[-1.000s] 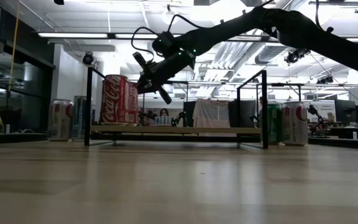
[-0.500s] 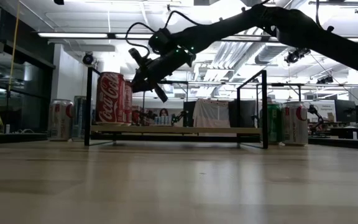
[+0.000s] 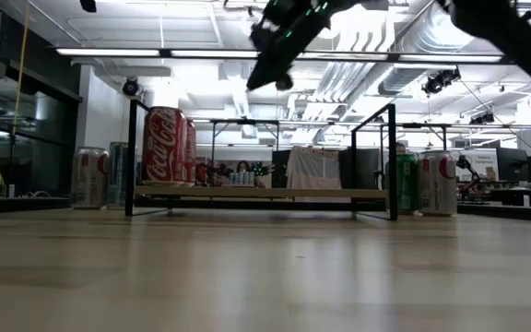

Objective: Place canned beverage on shelf
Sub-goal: Put the red soda can on the shelf aligned with the other red soda cans

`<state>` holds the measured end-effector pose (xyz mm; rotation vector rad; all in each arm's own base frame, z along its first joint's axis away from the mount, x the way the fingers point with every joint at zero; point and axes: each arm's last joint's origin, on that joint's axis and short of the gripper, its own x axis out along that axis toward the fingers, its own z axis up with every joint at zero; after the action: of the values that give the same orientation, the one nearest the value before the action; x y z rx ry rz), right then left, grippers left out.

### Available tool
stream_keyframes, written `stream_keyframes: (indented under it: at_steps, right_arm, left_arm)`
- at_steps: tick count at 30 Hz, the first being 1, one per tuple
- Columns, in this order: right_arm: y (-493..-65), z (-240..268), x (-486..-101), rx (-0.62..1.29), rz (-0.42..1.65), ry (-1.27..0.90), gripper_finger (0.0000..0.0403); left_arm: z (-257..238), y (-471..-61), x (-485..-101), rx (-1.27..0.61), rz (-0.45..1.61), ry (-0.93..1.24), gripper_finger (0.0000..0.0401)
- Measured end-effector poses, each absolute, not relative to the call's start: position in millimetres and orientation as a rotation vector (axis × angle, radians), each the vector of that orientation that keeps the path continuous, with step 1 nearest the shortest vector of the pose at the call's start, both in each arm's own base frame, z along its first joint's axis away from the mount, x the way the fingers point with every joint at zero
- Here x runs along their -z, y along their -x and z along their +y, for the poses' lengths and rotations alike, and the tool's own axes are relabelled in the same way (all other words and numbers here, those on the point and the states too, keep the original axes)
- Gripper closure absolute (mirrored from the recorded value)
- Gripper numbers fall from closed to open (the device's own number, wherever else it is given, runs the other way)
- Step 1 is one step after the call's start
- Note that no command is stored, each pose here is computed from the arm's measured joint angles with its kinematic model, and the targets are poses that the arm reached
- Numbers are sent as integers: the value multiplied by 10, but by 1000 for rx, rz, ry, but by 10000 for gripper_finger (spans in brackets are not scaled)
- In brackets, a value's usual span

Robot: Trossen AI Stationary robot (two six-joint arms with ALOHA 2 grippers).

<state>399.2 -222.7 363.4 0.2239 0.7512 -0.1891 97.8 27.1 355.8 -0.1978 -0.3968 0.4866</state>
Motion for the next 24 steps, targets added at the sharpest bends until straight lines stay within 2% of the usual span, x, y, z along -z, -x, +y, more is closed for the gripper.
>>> stream_keyframes:
  at_steps: [8,13,16,24]
  right_arm:
    - [-3381,-1900,-4154,167,788,-147,403]
    - [-2928,-1539,-4135,208,765,-155,403]
    - [-2614,-1245,-4004,247,668,-205,403]
    - [-2041,-533,-3778,182,198,-218,403]
  left_arm:
    - [276,-1126,-3500,-421,-328,199,401]
    - [282,-1195,-3474,-401,-303,216,401]
    - [289,-1237,-3456,-402,-286,215,401]
    - [311,-1405,-3384,-392,-210,145,401]
